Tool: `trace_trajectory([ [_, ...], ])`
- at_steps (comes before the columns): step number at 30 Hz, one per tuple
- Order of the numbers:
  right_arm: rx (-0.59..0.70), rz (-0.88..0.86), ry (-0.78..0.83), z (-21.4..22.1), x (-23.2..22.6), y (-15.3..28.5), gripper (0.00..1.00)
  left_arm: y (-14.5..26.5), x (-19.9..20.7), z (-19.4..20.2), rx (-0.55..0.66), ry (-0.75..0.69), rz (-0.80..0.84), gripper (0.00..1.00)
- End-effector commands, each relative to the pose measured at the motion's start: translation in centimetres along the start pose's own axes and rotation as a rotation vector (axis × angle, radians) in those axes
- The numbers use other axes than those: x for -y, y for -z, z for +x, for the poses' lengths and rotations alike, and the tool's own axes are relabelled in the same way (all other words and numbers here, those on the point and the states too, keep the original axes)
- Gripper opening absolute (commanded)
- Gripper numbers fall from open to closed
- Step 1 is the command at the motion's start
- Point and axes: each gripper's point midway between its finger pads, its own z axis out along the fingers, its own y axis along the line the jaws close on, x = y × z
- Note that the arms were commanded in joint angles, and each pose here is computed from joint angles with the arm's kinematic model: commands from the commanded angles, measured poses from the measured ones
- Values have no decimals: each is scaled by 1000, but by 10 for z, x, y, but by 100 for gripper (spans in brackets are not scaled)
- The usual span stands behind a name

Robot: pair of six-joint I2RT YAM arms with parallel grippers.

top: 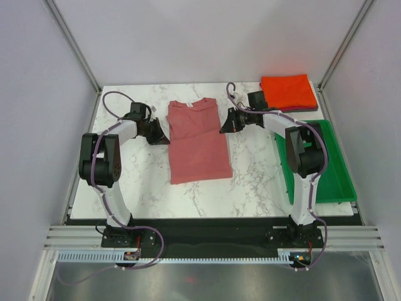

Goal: Fold and stack the t-shirts
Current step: Fold the tshirt

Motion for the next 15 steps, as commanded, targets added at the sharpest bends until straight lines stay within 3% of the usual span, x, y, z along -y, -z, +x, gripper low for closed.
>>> trace_trajectory([
  [1,38,-41,69,-17,4,-11,0,-9,2,-25,46,-22,10,2],
  [6,36,8,33,-19,20,-20,6,-15,6,-41,64,-30,20,12],
  [7,38,24,28,-20,23,-20,9,-14,7,-44,75,-34,16,16],
  [8,49,41,14,-25,24,-18,21,-11,8,-49,86,-38,19,26],
  [11,88,166,-55,-39,44,-5,32,2,20,-60,113,-43,62,43],
  [12,104,209,-78,-43,52,3,39,14,25,-66,140,-44,71,44],
  [15,116,272,-127,-48,48,28,43,29,22,-62,168,-32,24,49],
])
